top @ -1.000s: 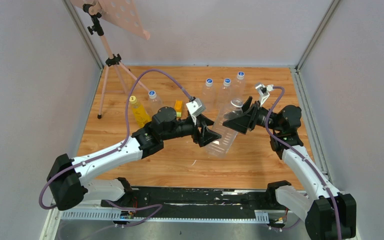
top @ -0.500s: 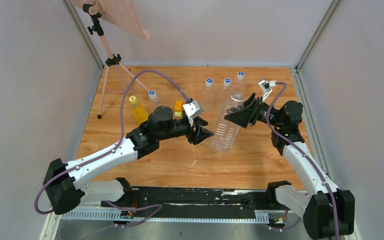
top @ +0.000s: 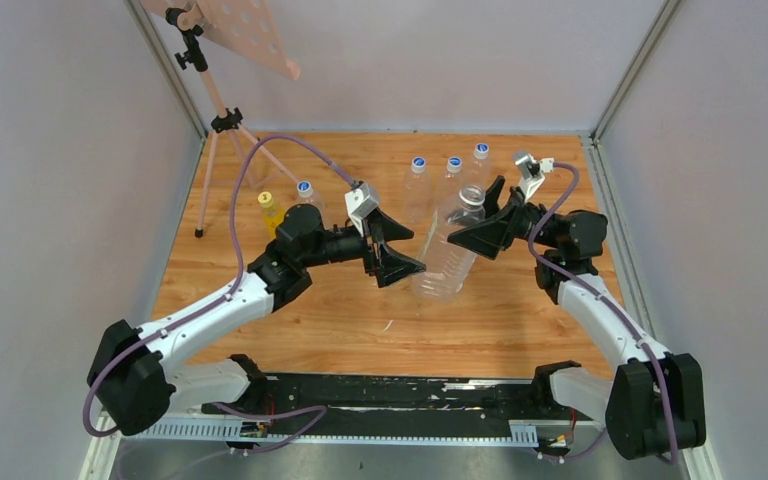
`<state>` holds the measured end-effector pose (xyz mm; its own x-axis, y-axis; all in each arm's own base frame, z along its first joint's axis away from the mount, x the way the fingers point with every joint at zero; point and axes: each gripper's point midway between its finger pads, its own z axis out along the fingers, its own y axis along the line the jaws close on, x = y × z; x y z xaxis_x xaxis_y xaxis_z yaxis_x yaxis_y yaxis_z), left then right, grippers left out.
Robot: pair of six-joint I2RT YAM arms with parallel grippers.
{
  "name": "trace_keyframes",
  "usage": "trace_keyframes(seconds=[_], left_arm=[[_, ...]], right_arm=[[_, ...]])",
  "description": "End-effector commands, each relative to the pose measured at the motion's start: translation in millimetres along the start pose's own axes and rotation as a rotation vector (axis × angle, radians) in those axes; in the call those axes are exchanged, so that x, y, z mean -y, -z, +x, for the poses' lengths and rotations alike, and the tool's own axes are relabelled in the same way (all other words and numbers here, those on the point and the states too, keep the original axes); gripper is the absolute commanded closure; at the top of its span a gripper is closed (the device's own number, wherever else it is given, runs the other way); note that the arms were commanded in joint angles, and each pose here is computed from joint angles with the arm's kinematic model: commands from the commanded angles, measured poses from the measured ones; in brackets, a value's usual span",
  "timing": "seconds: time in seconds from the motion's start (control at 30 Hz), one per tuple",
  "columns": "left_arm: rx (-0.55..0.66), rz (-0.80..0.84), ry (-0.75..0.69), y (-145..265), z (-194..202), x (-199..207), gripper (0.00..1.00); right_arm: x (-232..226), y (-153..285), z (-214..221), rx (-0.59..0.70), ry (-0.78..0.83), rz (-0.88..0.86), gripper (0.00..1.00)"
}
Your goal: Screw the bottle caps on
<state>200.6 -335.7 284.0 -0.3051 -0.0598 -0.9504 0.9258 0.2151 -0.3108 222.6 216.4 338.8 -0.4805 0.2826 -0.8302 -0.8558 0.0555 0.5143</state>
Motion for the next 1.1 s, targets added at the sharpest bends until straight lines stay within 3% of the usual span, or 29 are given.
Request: trace_keyframes(seconds=[0.0, 0.5, 0.83, 0.9, 1.07], left_arm=[[0.108, 0.190, 0.017, -6.4, -42.2, 37.6, 0.00], [0.129, 0.218, 0.071, -28.4, -34.1, 40.9, 0.01], [0.126, 0.193, 0.000, -25.3, -30.6, 42.2, 0.25], [0.121, 0.183, -0.019, -22.7, -29.3, 41.7, 0.29], [0.113, 0.136, -0.085, -12.8, -26.6, 37.8, 0.55]], right_arm=[[-24.2, -11.0, -8.1, -0.005, 0.100, -0.108, 0.90], [-37.8, -40.3, -12.6, -0.019, 0.118, -0.180, 0.90], [-36.9, -45.9, -4.2, -0.033, 0.096, -0.191, 0.90], [-35.5, -46.0, -3.5, -0.039, 0.094, -0.182, 0.86], [-30.0, -44.5, 0.9, -0.065, 0.101, -0.135, 0.53]])
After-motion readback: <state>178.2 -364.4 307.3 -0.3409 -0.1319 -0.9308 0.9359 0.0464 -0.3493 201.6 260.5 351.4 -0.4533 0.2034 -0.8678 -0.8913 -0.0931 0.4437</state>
